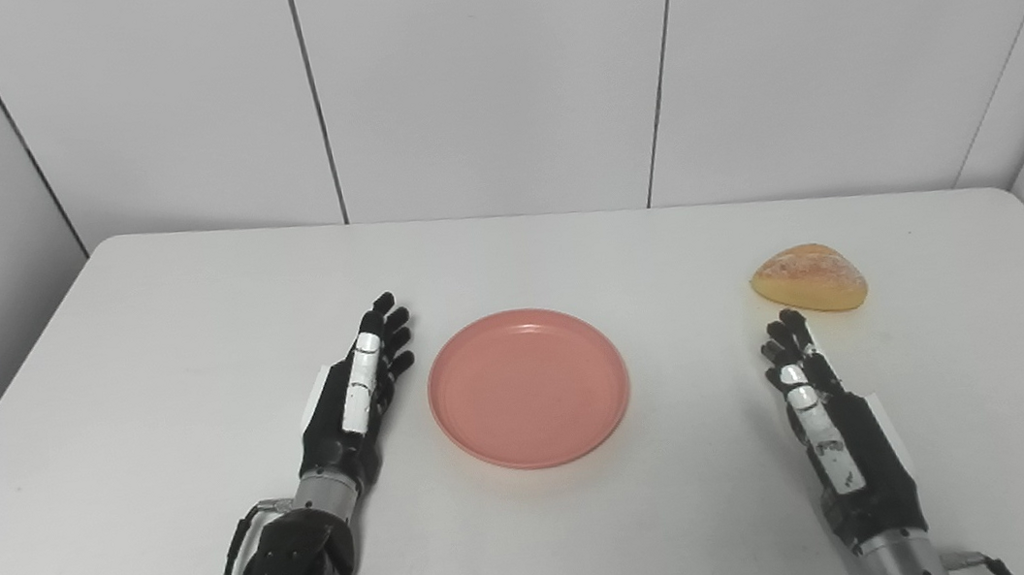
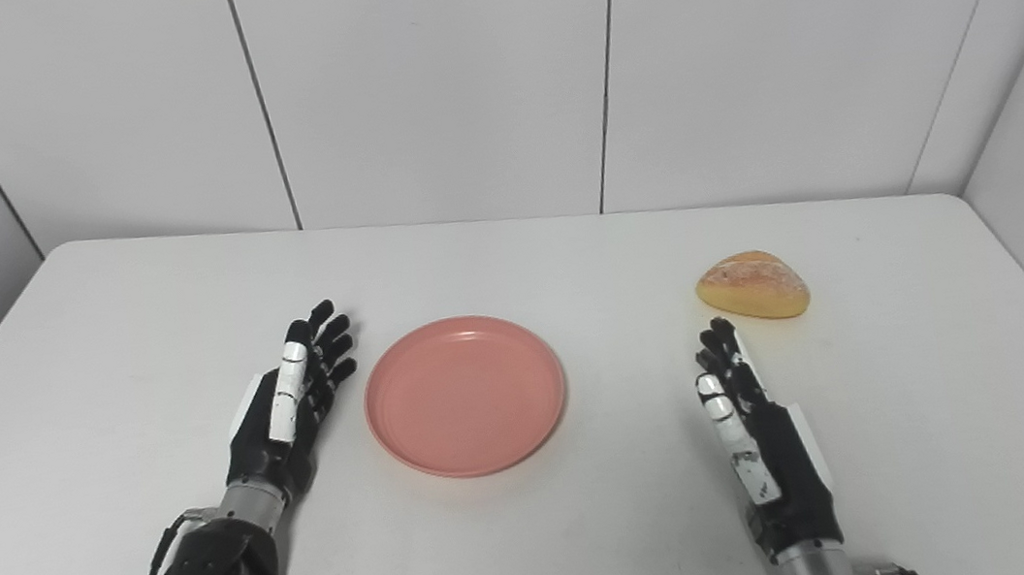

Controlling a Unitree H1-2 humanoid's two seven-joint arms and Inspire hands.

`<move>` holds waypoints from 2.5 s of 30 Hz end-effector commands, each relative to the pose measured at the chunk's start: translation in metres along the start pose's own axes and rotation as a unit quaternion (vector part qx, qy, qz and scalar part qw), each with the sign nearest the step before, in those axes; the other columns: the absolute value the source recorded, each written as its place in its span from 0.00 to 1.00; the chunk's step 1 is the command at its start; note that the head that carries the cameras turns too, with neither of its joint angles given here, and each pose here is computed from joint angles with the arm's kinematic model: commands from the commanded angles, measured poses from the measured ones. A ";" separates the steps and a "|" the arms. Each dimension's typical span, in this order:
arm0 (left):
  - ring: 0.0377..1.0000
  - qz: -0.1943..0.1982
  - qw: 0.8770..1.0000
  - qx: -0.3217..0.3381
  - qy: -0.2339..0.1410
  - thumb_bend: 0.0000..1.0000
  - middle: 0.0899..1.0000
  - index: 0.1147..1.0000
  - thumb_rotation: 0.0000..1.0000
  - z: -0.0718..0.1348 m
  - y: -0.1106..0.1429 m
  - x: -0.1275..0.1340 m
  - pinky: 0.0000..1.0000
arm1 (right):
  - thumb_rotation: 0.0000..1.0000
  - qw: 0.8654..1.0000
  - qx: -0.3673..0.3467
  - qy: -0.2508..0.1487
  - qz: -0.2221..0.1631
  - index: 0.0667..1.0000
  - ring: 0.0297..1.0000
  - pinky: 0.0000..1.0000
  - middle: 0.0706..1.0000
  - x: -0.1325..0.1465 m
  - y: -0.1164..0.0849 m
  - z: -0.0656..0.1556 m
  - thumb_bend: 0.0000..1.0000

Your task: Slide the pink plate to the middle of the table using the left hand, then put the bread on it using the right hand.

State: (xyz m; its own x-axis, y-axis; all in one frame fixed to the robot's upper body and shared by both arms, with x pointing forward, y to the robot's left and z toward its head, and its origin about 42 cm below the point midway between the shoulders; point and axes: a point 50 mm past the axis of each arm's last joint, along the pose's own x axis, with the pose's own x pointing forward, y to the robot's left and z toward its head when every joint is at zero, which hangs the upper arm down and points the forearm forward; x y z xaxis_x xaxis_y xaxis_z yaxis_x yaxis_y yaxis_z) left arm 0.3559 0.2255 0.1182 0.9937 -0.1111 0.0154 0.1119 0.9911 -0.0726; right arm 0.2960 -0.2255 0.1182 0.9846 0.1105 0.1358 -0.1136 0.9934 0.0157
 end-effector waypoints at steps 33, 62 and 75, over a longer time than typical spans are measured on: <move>1.00 -0.022 0.998 0.025 -0.051 0.68 1.00 1.00 1.00 0.003 -0.033 -0.022 1.00 | 0.77 0.982 -0.148 -0.115 -0.006 0.98 0.96 0.98 0.96 0.030 -0.051 0.078 0.62; 1.00 0.020 0.997 0.005 -0.075 0.70 1.00 1.00 1.00 -0.004 -0.001 -0.019 1.00 | 0.40 0.919 -0.383 -0.088 0.022 0.91 0.91 0.89 0.89 0.152 -0.091 0.153 0.72; 1.00 0.031 0.997 -0.003 -0.070 0.69 1.00 1.00 1.00 -0.004 0.006 -0.019 1.00 | 0.28 0.877 -0.477 -0.031 0.044 0.88 0.89 0.83 0.90 0.198 -0.096 0.148 0.76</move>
State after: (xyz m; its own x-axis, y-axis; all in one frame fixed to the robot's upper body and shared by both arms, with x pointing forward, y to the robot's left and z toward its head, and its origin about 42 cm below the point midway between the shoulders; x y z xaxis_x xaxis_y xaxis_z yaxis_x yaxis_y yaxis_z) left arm 0.3400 0.2274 0.1153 0.9888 -0.0416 0.1430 0.0553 0.9941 -0.0932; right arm 0.4713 -0.2998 0.2515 0.9787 0.1970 0.0573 -0.0705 0.5852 -0.8078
